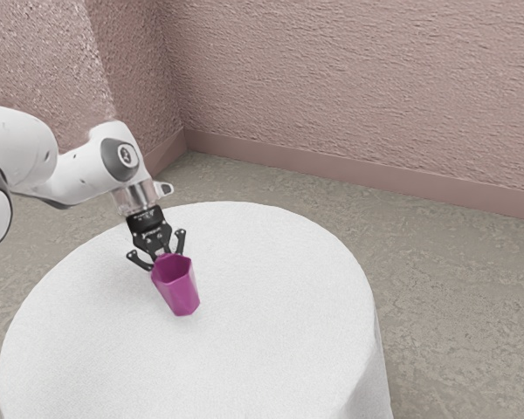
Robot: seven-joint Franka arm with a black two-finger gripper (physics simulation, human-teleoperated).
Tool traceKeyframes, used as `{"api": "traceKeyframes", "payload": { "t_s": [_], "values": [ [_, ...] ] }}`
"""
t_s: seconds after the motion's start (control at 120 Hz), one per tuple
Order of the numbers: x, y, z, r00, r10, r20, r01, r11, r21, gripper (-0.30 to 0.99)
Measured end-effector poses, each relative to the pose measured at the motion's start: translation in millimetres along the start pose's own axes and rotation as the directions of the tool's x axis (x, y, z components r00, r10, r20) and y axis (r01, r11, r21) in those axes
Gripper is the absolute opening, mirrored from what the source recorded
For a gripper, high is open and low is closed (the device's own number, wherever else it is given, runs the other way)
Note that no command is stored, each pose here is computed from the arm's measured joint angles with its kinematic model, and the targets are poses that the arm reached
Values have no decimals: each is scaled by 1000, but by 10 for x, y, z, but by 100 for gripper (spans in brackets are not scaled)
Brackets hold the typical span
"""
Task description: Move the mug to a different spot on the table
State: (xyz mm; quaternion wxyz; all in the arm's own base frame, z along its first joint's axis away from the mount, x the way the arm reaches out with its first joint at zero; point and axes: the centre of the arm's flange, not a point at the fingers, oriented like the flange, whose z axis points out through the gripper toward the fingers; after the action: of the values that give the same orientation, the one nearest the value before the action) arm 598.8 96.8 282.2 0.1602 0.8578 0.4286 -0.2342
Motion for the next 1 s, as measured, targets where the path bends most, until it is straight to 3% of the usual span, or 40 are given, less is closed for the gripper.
{"api": "traceKeyframes", "payload": {
  "t_s": [0.683, 0.867, 1.0],
  "values": [
    [66, 40, 196, 1000, -21, -23, 21, 1000, -1, -5],
    [95, 36, 209, 999, -26, -20, 26, 1000, -13, 32],
    [98, 36, 205, 999, -25, -20, 25, 1000, -18, 49]
  ]
}}
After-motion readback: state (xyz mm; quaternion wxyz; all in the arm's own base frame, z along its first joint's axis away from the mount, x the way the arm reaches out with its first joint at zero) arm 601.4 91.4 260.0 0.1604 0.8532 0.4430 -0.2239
